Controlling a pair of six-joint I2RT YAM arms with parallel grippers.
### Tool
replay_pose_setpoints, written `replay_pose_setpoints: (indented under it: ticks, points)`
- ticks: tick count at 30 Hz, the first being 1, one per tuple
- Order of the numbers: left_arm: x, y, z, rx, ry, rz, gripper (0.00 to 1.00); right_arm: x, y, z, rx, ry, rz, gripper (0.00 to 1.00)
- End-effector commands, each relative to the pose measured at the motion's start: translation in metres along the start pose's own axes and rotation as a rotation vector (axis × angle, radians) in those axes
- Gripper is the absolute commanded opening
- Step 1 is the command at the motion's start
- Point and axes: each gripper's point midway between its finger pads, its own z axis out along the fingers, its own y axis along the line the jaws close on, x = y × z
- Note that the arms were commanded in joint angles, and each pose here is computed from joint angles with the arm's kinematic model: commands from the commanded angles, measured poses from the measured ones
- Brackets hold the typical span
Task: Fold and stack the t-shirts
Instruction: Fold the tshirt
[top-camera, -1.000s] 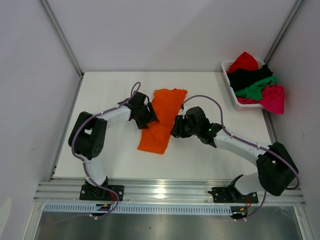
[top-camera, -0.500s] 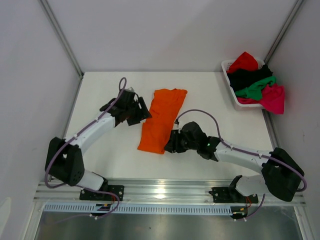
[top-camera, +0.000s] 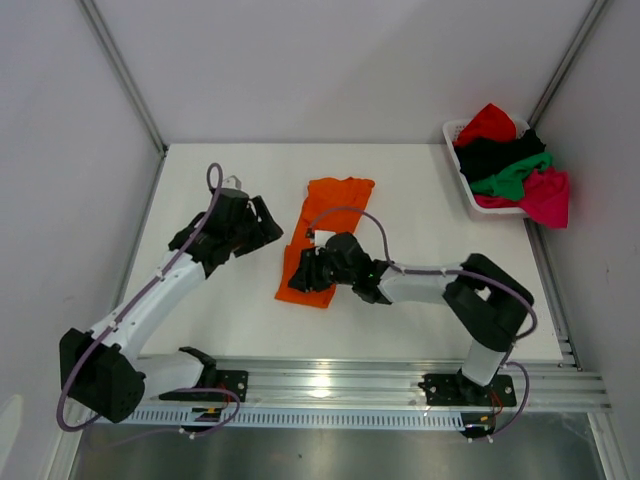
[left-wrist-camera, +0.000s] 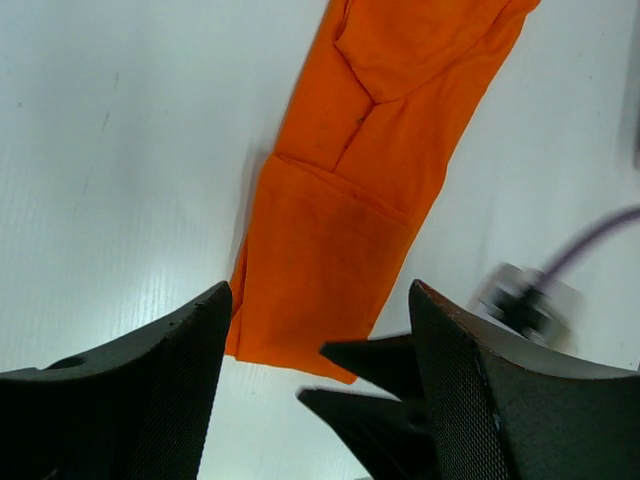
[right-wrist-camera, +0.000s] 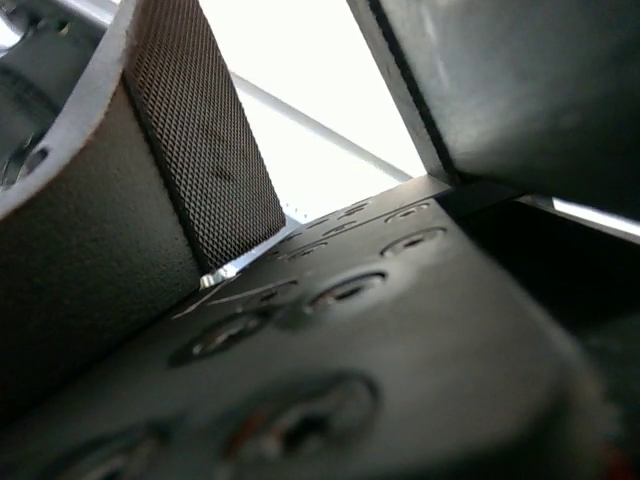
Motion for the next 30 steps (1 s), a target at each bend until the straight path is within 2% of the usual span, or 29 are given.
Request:
replay_pose_setpoints:
  ticks: [1, 7, 12, 18, 23, 30]
  points:
    - [-0.019, 0.007, -0.020, -0.017, -0.102, 0.001, 0.74, -0.013, 0.005, 0.031, -0.066, -0.025, -0.044, 0.44]
    - [-0.025, 0.012, -0.040, -0.017, -0.146, 0.002, 0.75, 0.004, -0.008, 0.063, -0.076, 0.028, -0.014, 0.43]
    - [-0.028, 0.013, -0.048, -0.009, -0.175, -0.002, 0.75, 0.008, -0.013, 0.063, -0.062, 0.041, -0.003, 0.43]
    - [-0.032, 0.011, -0.056, 0.000, -0.189, -0.005, 0.75, 0.020, -0.016, 0.044, -0.038, 0.071, 0.031, 0.43]
    - [-0.038, 0.012, -0.060, -0.005, -0.211, -0.003, 0.76, 0.049, -0.031, 0.016, 0.021, 0.127, 0.064, 0.43]
    - [-0.044, 0.012, -0.062, -0.009, -0.223, -0.002, 0.76, 0.064, -0.044, -0.018, 0.089, 0.138, 0.069, 0.43]
